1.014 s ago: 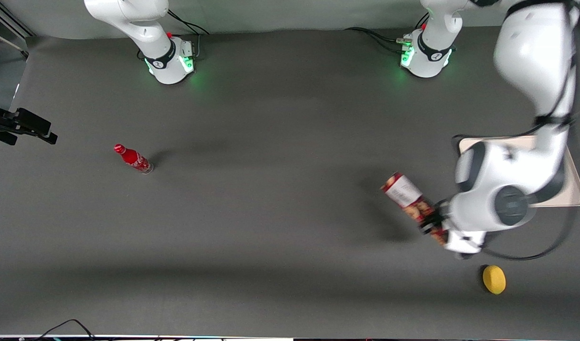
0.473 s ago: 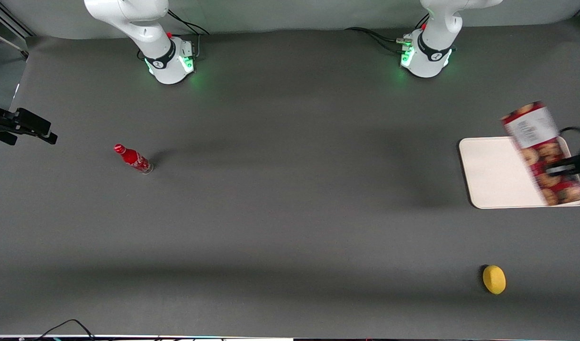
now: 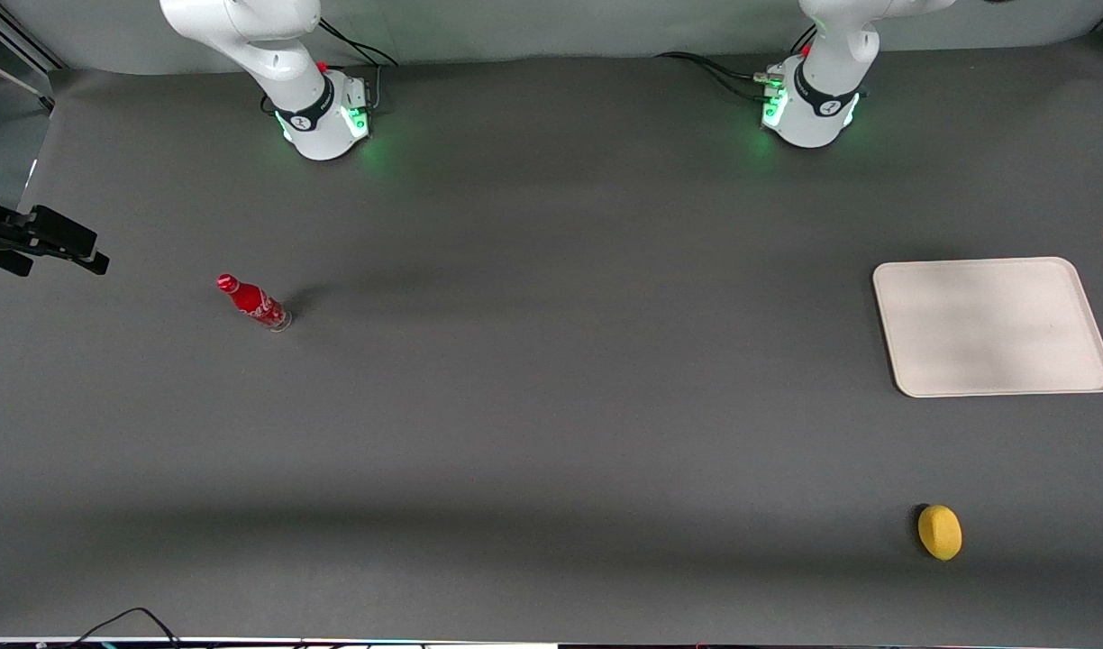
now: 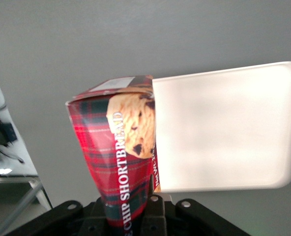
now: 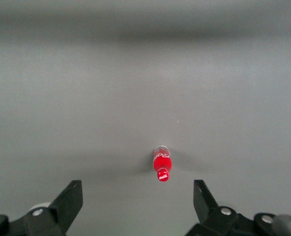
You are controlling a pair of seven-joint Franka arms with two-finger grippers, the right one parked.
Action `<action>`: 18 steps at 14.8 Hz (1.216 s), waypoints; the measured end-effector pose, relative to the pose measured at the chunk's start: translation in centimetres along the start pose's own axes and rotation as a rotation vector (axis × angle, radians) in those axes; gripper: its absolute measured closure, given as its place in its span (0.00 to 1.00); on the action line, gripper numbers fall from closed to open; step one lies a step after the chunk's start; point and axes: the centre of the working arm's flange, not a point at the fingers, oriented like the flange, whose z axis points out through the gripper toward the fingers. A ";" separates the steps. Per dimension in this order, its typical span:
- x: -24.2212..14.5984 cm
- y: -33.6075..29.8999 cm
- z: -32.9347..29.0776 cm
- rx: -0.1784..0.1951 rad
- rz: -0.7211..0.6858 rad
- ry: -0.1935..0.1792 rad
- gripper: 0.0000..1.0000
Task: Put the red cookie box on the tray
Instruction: 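Lower the box onto the tray and open the left gripper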
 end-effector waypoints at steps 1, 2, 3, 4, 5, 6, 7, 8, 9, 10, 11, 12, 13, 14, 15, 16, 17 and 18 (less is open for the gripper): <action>0.4 -0.9 3.6 0.019 0.023 0.006 0.81; 0.5 -1.5 7.2 0.023 0.038 0.008 0.81; 0.4 -1.9 10.2 0.012 0.050 0.015 0.81; 0.3 -2.1 12.8 0.000 0.068 0.021 0.81; 0.1 -2.5 15.0 -0.008 0.080 0.029 0.81; -0.2 -3.0 16.7 -0.013 0.089 0.043 0.81; -0.3 -3.4 18.2 -0.012 0.105 0.059 0.81; -0.4 -3.6 19.3 -0.004 0.122 0.069 0.81; -0.5 -3.8 20.2 0.002 0.131 0.070 0.81; -0.6 -4.0 20.8 0.003 0.137 0.068 0.81; -0.7 -4.1 21.0 0.002 0.139 0.064 0.71; -0.8 -4.2 20.9 0.003 0.139 0.065 0.62; -0.8 -4.2 20.7 0.001 0.139 0.064 0.52; -0.8 -4.3 20.3 -0.003 0.138 0.065 0.43; -0.9 -4.6 19.4 -0.013 0.134 0.064 0.33; -1.0 -4.9 17.7 -0.028 0.130 0.065 0.21; -1.2 -5.1 15.3 -0.049 0.129 0.071 0.12; -1.5 -5.1 12.1 -0.074 0.132 0.083 0.02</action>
